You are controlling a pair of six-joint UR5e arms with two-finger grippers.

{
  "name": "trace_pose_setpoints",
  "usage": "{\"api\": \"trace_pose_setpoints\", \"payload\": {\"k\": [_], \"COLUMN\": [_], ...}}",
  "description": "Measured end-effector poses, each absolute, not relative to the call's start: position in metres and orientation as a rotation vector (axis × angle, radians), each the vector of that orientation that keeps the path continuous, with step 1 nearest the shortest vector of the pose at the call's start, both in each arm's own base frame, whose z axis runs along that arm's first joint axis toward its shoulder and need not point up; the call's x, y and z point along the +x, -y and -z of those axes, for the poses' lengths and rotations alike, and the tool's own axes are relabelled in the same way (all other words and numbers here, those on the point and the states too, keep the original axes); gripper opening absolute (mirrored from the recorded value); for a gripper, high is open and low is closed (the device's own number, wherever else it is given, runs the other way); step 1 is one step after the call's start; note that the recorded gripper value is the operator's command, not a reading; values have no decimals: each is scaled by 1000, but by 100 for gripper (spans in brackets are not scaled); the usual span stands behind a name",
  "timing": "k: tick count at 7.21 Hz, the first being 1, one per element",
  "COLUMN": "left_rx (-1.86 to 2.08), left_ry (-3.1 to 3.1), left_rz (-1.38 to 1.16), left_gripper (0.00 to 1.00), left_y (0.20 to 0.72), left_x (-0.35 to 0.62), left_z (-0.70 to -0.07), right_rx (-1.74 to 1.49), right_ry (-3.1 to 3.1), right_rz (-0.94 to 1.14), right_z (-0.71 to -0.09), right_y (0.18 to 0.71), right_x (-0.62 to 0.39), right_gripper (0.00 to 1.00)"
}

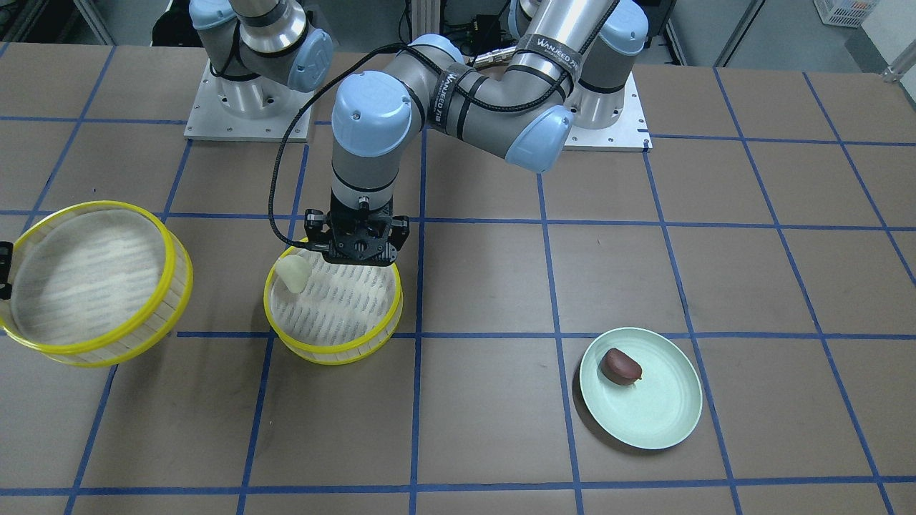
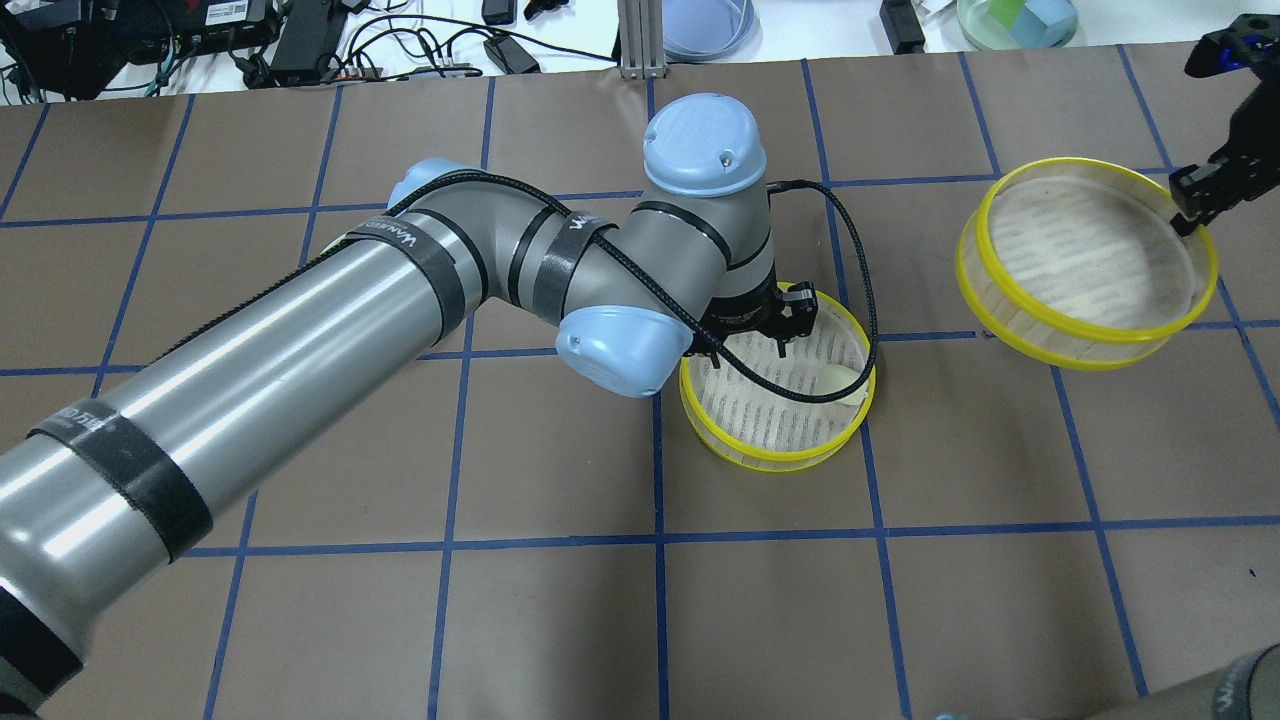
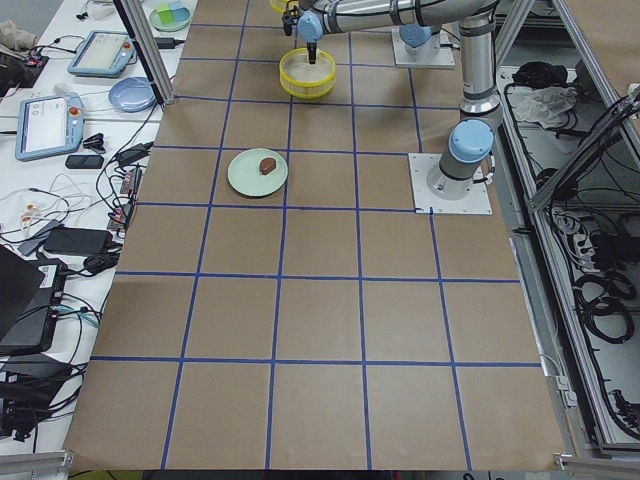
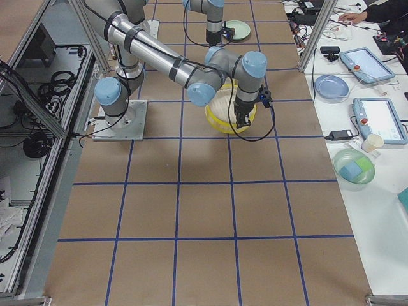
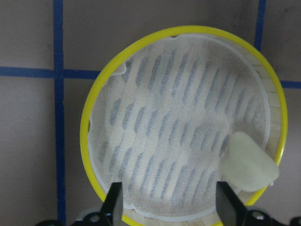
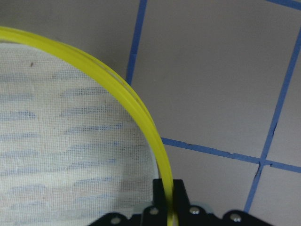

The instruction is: Stack buns with steamer

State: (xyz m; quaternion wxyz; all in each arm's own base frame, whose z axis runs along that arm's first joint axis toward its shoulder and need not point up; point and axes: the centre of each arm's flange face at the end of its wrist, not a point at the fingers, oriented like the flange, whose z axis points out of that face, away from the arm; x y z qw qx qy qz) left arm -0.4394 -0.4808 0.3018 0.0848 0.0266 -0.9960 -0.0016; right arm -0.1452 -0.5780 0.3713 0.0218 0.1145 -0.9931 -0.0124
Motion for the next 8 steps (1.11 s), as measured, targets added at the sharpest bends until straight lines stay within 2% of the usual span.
{"api": "trace_pose_setpoints", "payload": {"k": [2,4,7,8], "left_rx": [64,23,-91,-123], "left_ry": [3027,3079,3123,3123], "left_rz": [-83,-62,-35,-17], "left_gripper": [100,100,100,96], "left_y": [499,524,565,576], "left_x": [-402,-326,-174,-125], "left_z": [-329,-361,-392,-386], "right_rx": [284,177,110,135], "right_ry": [3071,3065,3058,3055], "right_rz": [61,97,102,62], "right_z": [-370,-357,-340,-333], "right_y": [583,581,541,529], "right_x": [-83,-16,98,122], "right_gripper": [5,2,0,0]}}
